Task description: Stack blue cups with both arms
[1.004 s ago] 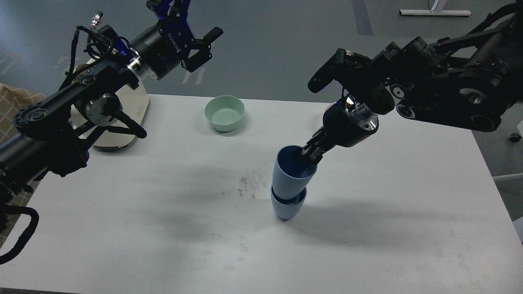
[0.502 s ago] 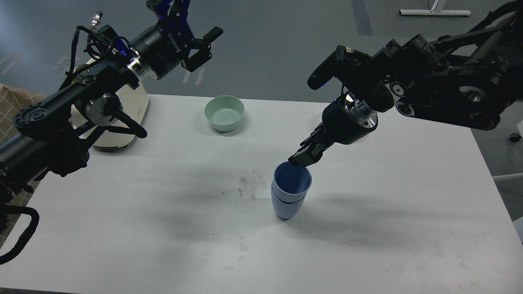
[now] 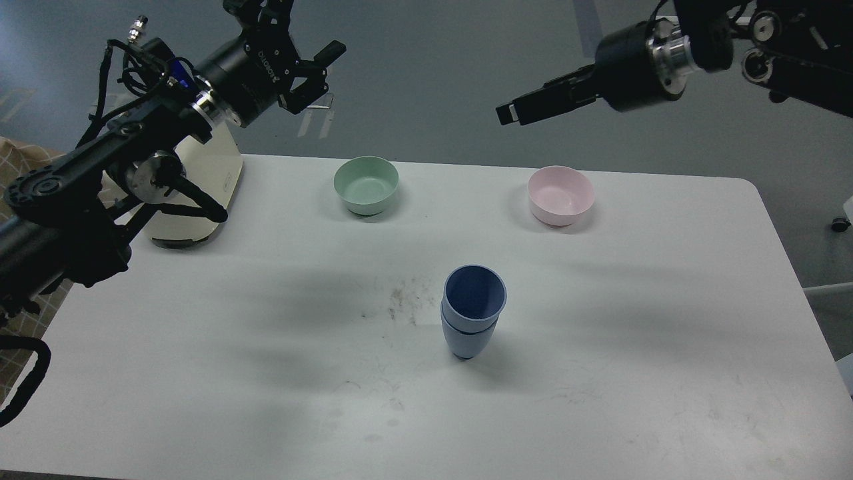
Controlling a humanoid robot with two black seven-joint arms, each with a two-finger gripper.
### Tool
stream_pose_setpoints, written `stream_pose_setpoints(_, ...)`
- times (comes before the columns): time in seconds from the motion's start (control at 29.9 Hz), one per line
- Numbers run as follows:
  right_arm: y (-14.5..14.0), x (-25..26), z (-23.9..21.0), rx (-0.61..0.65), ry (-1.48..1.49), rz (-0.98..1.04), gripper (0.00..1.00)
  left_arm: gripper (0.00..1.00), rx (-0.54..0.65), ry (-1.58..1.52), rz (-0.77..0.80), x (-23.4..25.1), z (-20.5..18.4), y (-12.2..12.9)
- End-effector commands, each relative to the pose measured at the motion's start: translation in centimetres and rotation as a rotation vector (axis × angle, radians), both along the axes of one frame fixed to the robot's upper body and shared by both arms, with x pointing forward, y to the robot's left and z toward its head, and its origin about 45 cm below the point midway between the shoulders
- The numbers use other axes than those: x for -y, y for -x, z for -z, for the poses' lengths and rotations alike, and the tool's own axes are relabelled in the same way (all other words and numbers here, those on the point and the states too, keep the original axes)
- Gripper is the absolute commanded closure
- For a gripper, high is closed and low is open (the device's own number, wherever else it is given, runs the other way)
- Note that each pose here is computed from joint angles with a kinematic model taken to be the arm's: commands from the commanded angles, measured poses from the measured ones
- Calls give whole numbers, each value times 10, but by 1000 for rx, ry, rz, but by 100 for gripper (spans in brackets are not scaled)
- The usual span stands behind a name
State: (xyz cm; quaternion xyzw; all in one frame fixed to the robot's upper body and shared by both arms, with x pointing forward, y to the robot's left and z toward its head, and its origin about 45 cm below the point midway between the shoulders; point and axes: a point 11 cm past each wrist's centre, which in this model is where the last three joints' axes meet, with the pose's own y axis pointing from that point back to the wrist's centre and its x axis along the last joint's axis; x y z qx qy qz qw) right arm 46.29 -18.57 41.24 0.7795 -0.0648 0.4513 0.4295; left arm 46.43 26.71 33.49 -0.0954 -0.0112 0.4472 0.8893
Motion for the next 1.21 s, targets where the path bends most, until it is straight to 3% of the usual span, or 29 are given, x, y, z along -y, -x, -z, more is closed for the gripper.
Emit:
stream_pose_setpoints(0.0,-21,37,-11,99,-102,114,0,2,-19,-1,-43,-11,9,-6)
stream_pose_setpoints(0.07,-36,52,-1,168,-232,187,0,2,-36,-1,-80,-22,15,-9)
stream_pose_setpoints(0.2,-40,67,20,163,-446,280,0,2,-49,3,-81,-21,19,-10)
stream_pose_setpoints(0.54,-33,85,93,-125,-1231,606,0,2,-115,54,-88,-20,52,1)
stream_pose_setpoints(0.94,-4,78,170,-411,-1631,764,0,2,-261,169,-55,-3,126,31)
stream_pose_setpoints(1.17,11,80,192,-483,-1686,782,0,2,-273,231,-97,-8,135,34)
